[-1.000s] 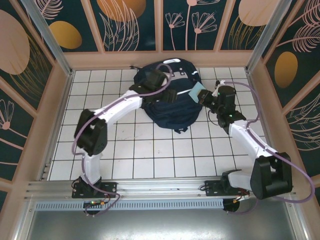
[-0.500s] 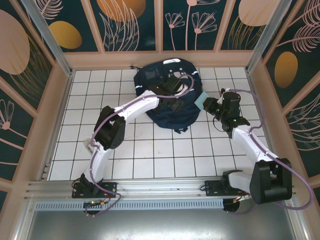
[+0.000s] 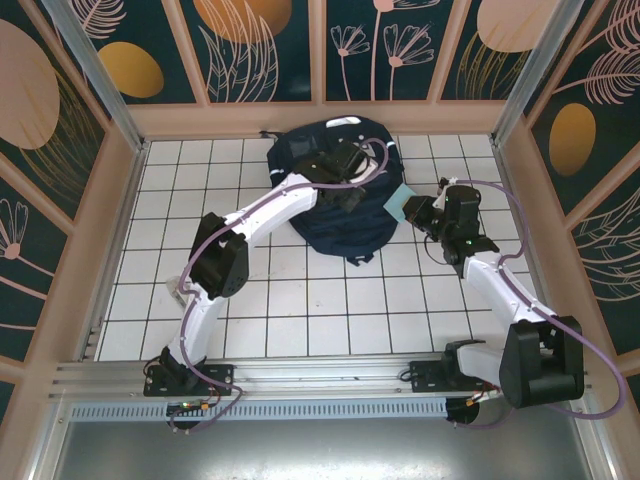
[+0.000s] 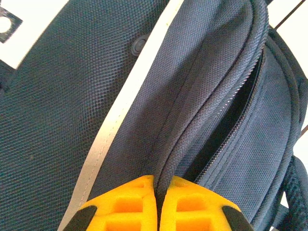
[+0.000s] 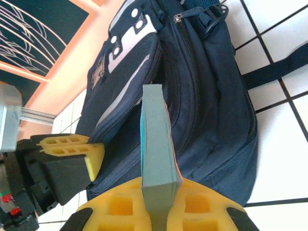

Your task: Pack the student bag

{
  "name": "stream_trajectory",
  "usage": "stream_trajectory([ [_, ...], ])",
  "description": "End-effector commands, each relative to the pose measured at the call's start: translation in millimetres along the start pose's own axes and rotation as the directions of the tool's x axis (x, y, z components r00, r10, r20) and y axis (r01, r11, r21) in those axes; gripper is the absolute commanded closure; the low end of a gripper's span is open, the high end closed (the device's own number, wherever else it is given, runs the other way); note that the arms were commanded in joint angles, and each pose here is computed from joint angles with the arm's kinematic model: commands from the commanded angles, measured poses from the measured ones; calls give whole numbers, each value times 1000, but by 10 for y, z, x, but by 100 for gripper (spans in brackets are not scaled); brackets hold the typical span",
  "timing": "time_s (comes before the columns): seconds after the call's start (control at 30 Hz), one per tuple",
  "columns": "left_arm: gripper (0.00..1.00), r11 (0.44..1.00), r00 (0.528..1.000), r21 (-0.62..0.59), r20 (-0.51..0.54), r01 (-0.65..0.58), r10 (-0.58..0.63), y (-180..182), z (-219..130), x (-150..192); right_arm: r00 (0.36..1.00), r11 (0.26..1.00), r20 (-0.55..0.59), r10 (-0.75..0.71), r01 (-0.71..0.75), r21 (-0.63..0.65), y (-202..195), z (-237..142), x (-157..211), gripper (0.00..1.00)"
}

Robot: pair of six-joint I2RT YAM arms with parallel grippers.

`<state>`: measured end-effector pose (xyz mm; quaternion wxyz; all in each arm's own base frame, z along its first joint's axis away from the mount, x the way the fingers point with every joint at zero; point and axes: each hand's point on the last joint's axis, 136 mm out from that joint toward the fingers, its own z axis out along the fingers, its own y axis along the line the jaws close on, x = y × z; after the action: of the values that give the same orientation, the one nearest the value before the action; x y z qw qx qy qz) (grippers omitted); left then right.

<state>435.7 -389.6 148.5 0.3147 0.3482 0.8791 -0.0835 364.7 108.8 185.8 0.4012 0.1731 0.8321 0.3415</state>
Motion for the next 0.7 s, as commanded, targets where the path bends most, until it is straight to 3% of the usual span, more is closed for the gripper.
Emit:
stream_trajectory([
  [0.0, 100, 996, 993, 33, 83, 85, -88, 47, -372, -309, 999, 995, 26, 30, -28, -94, 161, -5, -67, 100],
  [0.2, 100, 987, 982, 72, 114, 141, -149, 31, -459, -460, 989, 954, -15, 149, -148, -261, 423, 182, 16, 100],
  [0.47, 100, 979, 965, 104, 175, 178, -194, 22, -654, -677, 966, 890, -77, 247, -257, -376, 765, 792, 123, 100],
  [0.67, 100, 975, 961, 100, 175, 197, -212, 39, -653, -660, 908, 827, -109, 404, -413, -382, 888, 1345, 179, 100],
])
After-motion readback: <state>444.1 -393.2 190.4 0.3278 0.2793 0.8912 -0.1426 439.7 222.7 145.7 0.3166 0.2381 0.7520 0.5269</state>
